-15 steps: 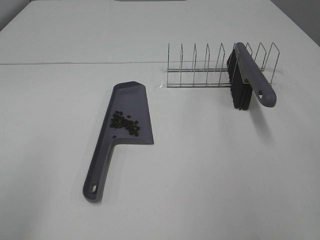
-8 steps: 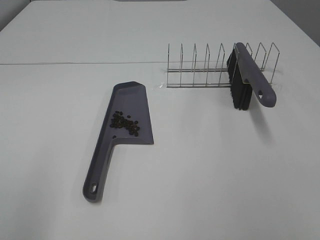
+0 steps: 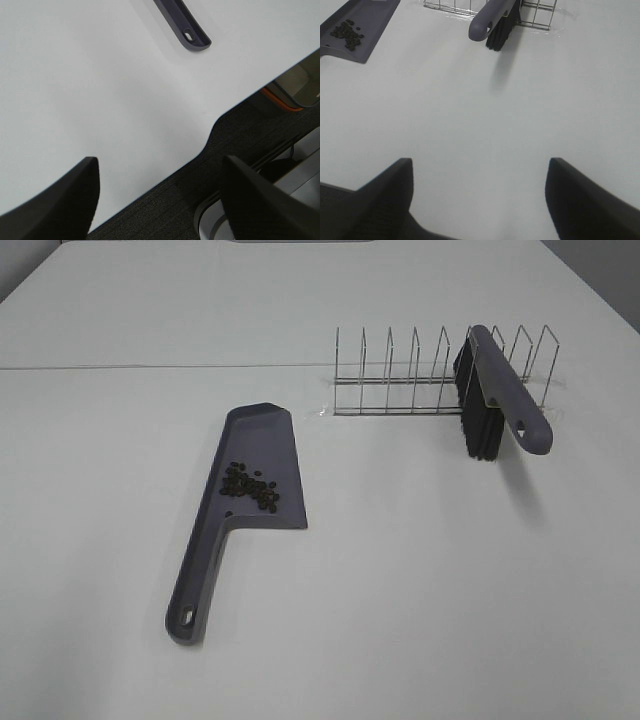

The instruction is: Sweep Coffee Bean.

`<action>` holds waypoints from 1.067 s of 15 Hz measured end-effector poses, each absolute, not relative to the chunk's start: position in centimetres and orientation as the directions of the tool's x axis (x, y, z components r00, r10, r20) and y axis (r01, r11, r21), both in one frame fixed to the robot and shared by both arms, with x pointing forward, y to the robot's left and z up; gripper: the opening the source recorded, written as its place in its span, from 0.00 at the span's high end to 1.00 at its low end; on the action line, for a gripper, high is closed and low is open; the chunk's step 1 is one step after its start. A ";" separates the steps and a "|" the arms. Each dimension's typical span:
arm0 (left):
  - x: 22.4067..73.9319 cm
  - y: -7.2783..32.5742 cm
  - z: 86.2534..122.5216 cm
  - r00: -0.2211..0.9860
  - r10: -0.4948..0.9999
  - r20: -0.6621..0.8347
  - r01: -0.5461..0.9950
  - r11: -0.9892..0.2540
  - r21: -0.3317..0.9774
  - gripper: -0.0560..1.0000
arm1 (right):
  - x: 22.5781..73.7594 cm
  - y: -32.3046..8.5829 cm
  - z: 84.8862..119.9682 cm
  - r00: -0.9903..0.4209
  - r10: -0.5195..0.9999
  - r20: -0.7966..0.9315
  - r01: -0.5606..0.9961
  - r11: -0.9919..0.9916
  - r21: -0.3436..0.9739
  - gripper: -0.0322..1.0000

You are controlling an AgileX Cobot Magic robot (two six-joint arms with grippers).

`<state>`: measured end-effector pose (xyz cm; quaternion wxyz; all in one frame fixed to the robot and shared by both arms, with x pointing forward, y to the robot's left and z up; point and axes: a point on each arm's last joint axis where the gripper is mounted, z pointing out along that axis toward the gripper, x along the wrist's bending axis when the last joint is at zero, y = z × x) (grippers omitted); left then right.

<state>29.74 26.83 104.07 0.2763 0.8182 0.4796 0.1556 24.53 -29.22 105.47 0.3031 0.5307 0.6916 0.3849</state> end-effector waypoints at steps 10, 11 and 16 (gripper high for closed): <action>29.6 26.5 104.1 0.548 0.836 -0.008 0.669 -0.432 0.605 0.33 | 24.6 -29.4 105.5 -0.245 0.969 -0.035 0.498 0.157 0.853 0.29; 29.6 26.5 104.1 0.548 0.836 -0.008 0.669 -0.432 0.605 0.33 | 24.6 -29.4 105.5 -0.245 0.969 -0.035 0.498 0.157 0.853 0.29; 29.1 27.2 104.4 0.488 0.873 -0.001 0.666 -0.372 0.647 0.33 | 24.6 -29.4 105.5 -0.215 0.976 -0.035 0.503 0.142 0.853 0.29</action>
